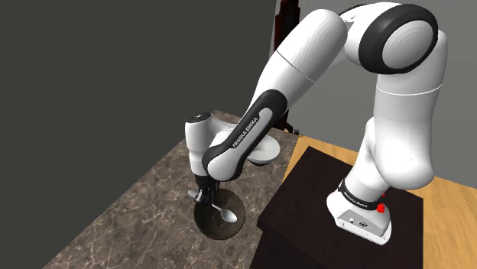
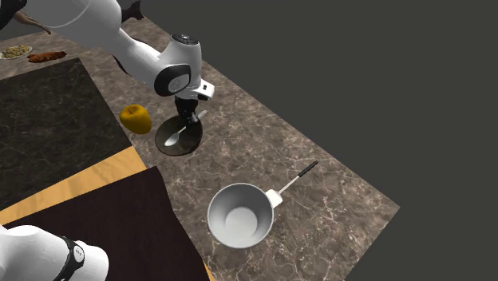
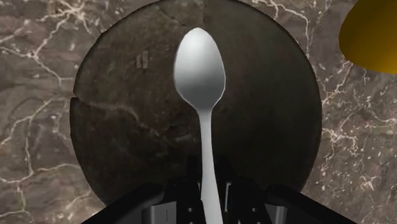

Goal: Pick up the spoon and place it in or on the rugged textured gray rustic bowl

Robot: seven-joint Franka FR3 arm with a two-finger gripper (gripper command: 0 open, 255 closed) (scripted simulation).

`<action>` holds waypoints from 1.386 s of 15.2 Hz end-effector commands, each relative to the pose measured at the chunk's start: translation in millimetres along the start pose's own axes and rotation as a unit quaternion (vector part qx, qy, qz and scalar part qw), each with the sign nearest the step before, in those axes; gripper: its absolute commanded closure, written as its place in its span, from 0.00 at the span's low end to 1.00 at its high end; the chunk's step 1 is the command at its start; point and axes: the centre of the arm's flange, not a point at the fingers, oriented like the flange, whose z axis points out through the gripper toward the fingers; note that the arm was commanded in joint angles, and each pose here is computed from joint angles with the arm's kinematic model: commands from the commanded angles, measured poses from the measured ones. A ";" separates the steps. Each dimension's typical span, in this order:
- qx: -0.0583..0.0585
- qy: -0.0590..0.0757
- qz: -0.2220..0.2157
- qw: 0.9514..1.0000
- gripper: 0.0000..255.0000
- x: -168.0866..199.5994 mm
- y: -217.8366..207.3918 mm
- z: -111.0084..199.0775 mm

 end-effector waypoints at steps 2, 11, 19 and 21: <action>-0.001 -0.004 0.000 1.000 1.00 -1.7 0.8 3.3; -0.001 -0.004 0.000 1.000 0.00 -1.5 0.8 -23.1; -0.001 -0.004 0.000 1.000 0.00 -1.4 0.7 -46.8; -0.001 -0.004 0.000 1.000 0.00 -1.4 0.7 -46.8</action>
